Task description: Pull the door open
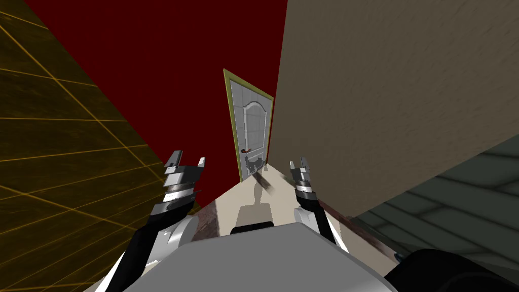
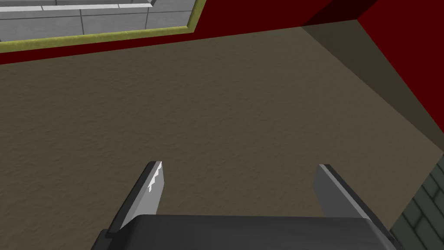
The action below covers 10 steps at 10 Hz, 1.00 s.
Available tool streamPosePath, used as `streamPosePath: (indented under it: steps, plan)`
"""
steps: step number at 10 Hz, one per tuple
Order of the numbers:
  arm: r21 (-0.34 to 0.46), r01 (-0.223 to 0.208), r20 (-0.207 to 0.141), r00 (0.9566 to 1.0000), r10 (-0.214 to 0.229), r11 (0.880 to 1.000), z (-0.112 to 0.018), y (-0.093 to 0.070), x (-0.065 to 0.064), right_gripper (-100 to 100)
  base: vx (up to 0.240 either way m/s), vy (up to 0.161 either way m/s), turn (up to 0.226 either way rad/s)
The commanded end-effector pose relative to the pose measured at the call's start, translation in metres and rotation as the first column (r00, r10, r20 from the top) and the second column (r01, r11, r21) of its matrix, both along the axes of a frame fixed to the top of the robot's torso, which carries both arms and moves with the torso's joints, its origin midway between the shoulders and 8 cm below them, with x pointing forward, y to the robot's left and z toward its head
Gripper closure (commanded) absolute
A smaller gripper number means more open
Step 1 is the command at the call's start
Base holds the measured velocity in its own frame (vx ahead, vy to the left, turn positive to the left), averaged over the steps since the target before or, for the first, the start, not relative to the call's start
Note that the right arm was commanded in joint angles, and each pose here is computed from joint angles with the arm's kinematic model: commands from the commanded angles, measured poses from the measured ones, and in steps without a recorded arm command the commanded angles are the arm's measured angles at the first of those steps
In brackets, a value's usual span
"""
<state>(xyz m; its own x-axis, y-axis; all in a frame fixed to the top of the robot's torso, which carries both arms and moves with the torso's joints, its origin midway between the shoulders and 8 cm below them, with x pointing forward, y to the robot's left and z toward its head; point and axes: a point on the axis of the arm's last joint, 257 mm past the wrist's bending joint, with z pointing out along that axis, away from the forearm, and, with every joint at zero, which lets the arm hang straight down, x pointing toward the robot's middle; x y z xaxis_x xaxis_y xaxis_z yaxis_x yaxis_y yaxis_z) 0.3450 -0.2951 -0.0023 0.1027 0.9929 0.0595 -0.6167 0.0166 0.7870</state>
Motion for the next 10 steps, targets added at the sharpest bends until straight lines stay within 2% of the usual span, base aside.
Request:
streamPosePath:
  steps: [1, 6, 10]
  plan:
    - [-0.003, -0.013, -0.018, 0.9998, 0.013, 1.0, -0.011, 0.002, 0.007, -100, 0.004, 0.096, 0.081]
    - [-0.01, -0.041, -0.056, 0.9976, 0.041, 0.999, -0.037, 0.006, 0.022, -100, 0.082, 0.006, 0.058]
    - [-0.018, -0.072, -0.101, 0.9925, 0.07, 0.997, -0.065, 0.01, 0.038, -100, 0.08, 0.021, 0.08]
